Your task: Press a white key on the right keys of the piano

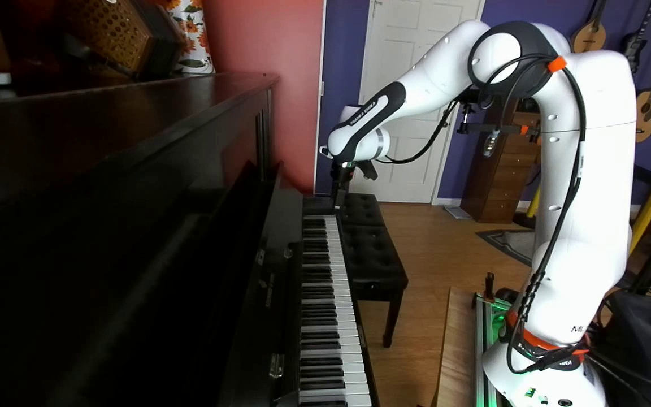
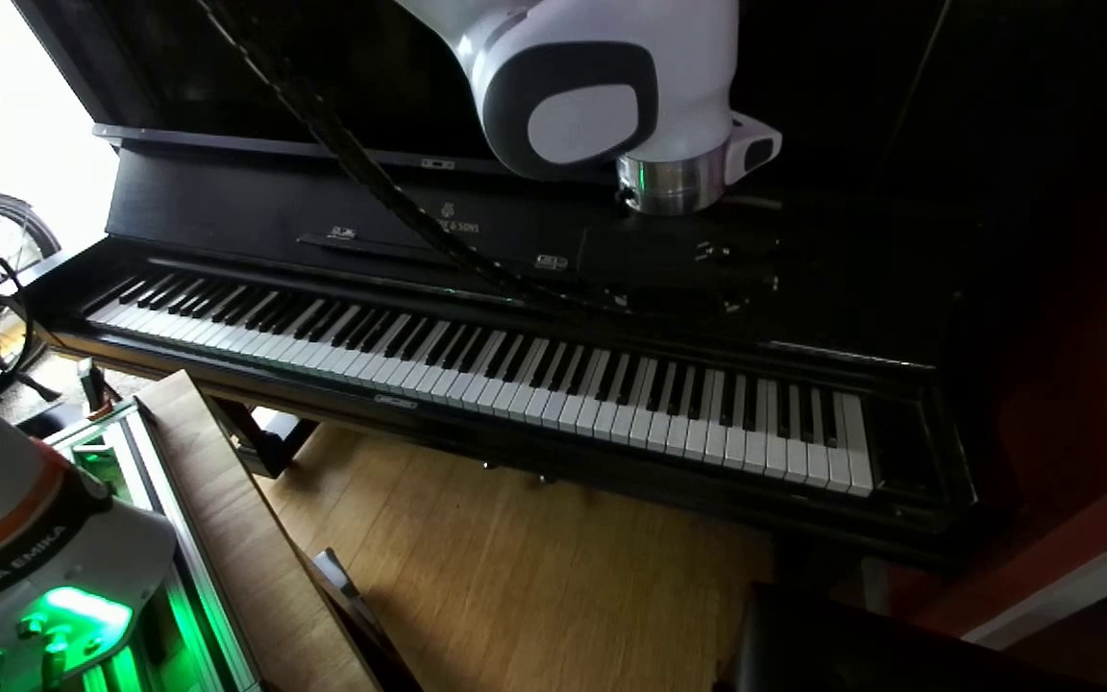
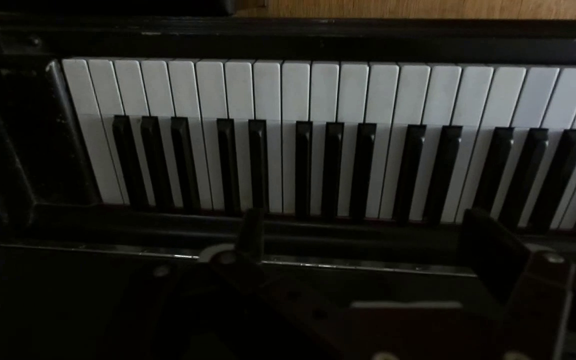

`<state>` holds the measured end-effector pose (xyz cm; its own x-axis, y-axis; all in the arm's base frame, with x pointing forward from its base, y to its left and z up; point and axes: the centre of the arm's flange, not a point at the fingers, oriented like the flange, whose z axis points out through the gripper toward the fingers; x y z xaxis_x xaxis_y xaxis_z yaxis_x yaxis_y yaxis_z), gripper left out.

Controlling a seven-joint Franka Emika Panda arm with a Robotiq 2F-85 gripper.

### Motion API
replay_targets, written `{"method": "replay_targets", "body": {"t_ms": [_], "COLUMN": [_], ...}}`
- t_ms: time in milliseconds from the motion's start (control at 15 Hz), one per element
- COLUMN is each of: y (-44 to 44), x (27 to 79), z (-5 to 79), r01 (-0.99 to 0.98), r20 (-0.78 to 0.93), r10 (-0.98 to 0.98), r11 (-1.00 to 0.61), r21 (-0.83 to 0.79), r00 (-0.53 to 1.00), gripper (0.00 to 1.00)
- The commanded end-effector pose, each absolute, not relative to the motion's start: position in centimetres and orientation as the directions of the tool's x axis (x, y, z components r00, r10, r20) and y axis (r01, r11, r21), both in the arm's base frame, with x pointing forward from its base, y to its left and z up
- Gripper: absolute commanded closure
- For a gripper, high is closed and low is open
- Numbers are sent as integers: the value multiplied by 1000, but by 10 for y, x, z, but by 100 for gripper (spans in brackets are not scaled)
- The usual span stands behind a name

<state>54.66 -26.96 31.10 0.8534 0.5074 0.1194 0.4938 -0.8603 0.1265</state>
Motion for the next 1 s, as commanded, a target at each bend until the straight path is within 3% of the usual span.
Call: {"method": "replay_targets", "body": {"t_ms": [0,733,933], "y": [-254,-239,-248], "x": [520,474,487], "z": [345,432,433], "r01": [453,283,294], "r20": [93,85,107], "r10": [467,299,313], "r11": [-881,-945,-942], "r21": [134,164,163], "r00": [880,950,944], "gripper": [0,0,0]}}
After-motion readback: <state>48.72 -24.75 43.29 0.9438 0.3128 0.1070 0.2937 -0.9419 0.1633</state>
